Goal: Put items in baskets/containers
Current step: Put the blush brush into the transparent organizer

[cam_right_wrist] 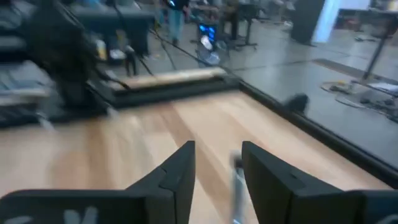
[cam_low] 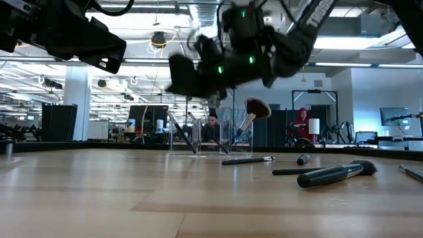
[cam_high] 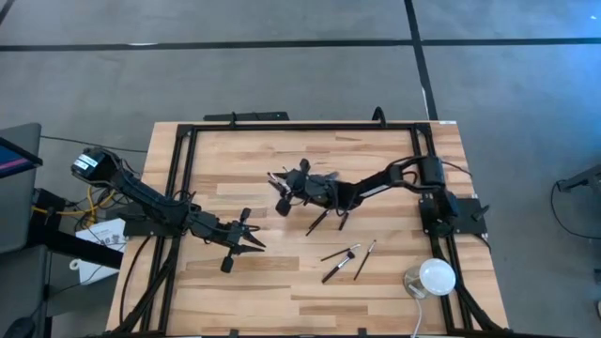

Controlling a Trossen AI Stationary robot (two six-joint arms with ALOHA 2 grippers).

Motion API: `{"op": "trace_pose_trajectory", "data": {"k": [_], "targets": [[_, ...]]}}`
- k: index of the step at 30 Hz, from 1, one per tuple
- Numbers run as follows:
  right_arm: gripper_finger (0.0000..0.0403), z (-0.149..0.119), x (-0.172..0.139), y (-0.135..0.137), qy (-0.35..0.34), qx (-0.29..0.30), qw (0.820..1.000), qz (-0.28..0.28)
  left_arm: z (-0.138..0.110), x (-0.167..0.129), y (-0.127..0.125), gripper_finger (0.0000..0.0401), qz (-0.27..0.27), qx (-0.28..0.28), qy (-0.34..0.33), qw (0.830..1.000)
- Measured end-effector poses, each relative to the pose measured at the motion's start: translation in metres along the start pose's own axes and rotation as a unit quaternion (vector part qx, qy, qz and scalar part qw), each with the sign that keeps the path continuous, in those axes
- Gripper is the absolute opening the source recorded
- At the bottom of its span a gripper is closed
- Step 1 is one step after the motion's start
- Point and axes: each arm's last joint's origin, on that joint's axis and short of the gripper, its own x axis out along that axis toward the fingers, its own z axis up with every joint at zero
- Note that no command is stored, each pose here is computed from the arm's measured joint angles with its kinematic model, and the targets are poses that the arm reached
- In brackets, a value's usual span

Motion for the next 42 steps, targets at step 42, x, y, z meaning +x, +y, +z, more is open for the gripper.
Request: {"op": "trace_pose_trajectory", "data": {"k": [42], "targets": [[0.0151,-0.003,-0.157,-0.005,0.433,0.246,0.791,-0.356,-0.002,0.0,0.002,0.0078,0.026,-0.029,0.011,0.999]]}}
